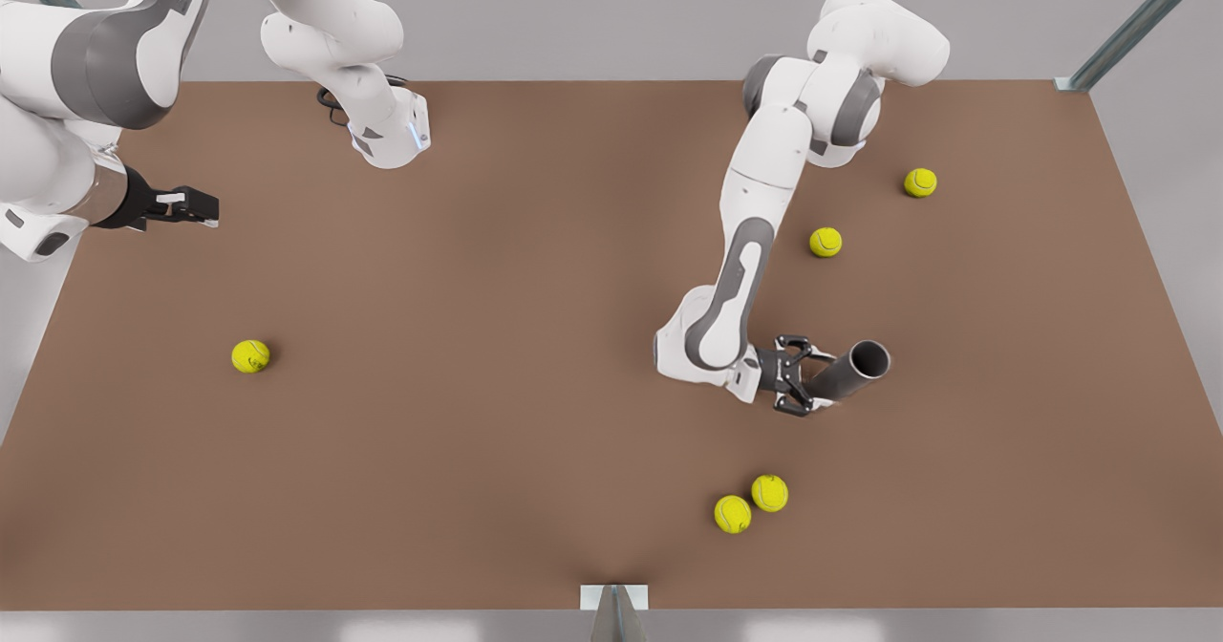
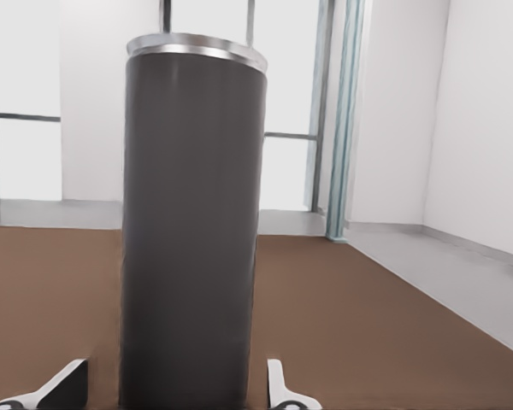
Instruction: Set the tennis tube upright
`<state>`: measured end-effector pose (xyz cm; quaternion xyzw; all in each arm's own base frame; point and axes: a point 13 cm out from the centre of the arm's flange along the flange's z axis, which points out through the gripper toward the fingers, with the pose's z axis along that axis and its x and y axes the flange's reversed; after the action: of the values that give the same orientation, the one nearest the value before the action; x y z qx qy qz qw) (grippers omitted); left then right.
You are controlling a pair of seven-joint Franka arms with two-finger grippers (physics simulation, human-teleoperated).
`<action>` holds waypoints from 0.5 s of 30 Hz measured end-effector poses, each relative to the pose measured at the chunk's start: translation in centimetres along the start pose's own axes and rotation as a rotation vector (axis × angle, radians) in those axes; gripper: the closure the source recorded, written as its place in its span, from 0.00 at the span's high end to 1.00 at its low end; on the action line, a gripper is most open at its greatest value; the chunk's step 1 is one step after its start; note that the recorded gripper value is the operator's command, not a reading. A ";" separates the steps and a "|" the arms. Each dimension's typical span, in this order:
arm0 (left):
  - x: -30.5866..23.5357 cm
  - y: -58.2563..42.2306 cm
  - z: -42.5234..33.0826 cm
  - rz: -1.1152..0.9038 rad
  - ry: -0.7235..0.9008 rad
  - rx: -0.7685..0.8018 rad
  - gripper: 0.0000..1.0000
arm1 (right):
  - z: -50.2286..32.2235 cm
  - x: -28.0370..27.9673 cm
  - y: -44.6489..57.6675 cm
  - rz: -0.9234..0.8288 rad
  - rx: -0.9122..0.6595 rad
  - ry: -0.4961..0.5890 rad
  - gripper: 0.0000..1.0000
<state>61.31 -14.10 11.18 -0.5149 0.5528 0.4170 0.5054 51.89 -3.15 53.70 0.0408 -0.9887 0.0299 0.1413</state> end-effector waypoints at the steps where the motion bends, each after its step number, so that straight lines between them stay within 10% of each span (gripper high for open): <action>1: 0.2 0.2 -1.0 0.001 0.012 0.000 1.00 | 0.0 0.0 0.0 0.000 -0.001 0.000 1.00; 6: -0.8 1.2 -12.5 -0.019 0.218 -0.030 1.00 | 0.1 0.0 -0.2 0.004 -0.006 0.001 1.00; 15: -29.5 -2.6 -3.9 0.124 1.123 -0.230 1.00 | 0.0 0.1 -0.4 0.005 -0.012 -0.002 1.00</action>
<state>62.14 -13.89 41.00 -0.6756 0.7166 0.1662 0.0498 51.83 -3.51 53.76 0.0375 -0.9891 0.0242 0.1403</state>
